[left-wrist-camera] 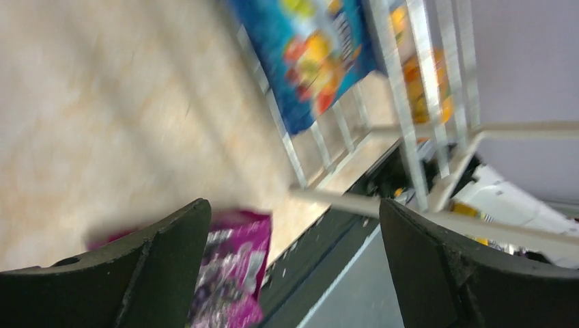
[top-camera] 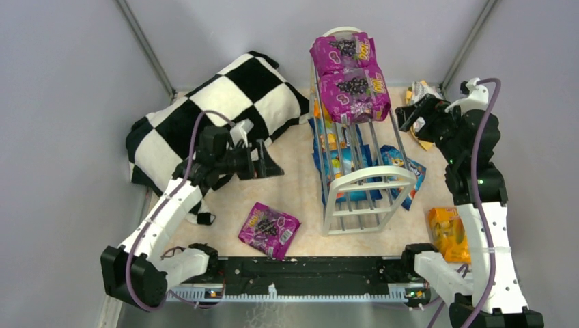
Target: Place and organize the candy bags onto the shelf
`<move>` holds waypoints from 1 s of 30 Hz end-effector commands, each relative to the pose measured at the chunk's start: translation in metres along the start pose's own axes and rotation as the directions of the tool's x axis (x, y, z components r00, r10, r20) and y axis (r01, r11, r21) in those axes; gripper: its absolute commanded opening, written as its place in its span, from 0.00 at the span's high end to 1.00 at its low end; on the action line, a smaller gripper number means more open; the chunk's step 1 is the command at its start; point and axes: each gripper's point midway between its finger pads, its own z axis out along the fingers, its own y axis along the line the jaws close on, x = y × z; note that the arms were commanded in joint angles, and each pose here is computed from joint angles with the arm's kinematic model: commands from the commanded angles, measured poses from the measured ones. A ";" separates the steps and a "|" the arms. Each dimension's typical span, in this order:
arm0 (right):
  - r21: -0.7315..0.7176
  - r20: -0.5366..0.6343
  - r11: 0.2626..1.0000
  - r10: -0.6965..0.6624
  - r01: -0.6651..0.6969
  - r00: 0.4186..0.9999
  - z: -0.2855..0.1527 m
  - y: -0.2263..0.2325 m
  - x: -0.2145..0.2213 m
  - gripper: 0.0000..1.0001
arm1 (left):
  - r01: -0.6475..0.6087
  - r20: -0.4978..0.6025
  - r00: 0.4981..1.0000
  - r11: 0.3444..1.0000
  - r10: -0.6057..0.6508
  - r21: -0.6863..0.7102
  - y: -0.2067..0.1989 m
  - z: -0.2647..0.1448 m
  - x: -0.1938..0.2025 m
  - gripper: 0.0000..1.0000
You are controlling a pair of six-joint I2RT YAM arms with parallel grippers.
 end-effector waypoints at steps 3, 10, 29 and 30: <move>0.005 -0.001 1.000 -0.013 0.013 1.000 -0.002 0.002 -0.006 0.09 | 0.029 -0.123 0.992 0.995 -0.040 -0.094 0.030 -0.021 0.074 0.02; 0.017 -0.014 1.000 -0.009 0.009 1.000 -0.001 0.000 -0.004 0.09 | 0.053 -0.198 0.976 0.983 -0.088 -0.176 0.031 -0.012 0.128 0.02; 0.014 -0.039 1.000 -0.027 0.028 0.999 0.003 -0.004 0.008 0.08 | 0.108 -0.065 0.974 0.700 -0.216 -0.706 0.073 -0.025 0.171 0.17; 0.014 -0.040 0.999 -0.028 0.028 0.999 0.004 -0.004 0.009 0.08 | 0.138 -0.053 0.969 0.705 -0.242 -0.696 0.073 -0.024 0.176 0.16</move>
